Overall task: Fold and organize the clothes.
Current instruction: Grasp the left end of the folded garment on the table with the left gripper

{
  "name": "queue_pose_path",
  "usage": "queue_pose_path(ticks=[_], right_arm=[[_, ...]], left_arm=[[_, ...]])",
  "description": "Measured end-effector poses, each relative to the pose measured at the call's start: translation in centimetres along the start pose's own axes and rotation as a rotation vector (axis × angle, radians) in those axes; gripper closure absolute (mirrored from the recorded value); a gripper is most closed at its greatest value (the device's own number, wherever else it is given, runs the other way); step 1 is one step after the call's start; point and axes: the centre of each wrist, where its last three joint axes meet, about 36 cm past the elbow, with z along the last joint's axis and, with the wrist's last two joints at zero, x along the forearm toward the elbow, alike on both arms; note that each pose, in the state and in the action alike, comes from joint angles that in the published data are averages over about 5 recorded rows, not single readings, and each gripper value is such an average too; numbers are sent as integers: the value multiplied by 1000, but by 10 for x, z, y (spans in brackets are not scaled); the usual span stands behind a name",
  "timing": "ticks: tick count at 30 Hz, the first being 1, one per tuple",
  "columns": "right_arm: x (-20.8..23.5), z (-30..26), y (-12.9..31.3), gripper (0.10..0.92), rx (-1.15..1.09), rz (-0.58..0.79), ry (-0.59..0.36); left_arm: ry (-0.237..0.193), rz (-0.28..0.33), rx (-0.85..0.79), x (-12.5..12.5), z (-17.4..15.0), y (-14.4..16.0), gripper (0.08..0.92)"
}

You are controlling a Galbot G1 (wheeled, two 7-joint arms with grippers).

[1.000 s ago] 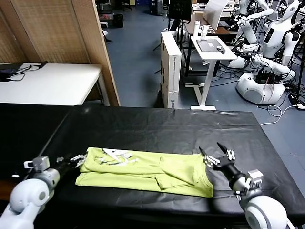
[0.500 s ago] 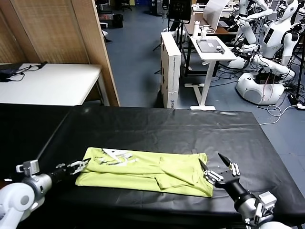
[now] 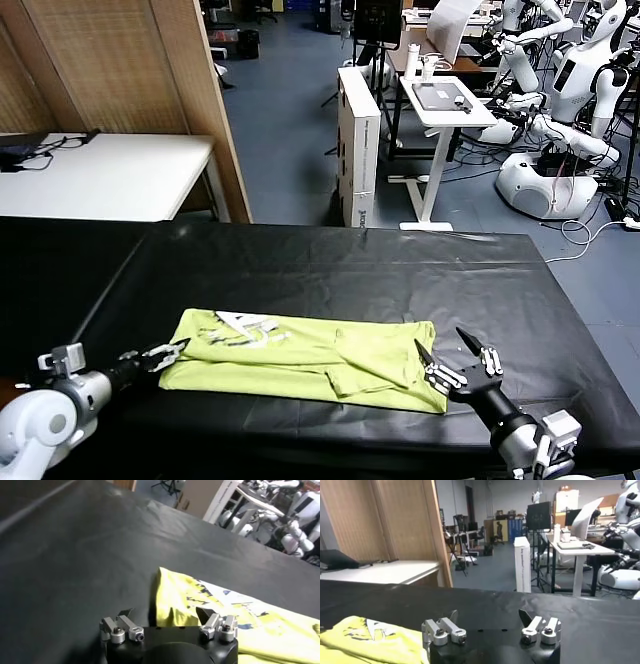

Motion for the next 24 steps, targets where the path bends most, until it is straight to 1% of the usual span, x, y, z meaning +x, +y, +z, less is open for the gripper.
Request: queue_pose_path(ticks=[12,17,24], right_arm=[[1,-1,4,115,2,-6,-1],[0,0,5,115,4,-8,0],[0,1,6,115,11,-7,0]], left_arm=[[2,44,45,-6,6,-3,92],[4,47,41,-6,7,-5,93],[8,36,40,-7,9,-4,93]])
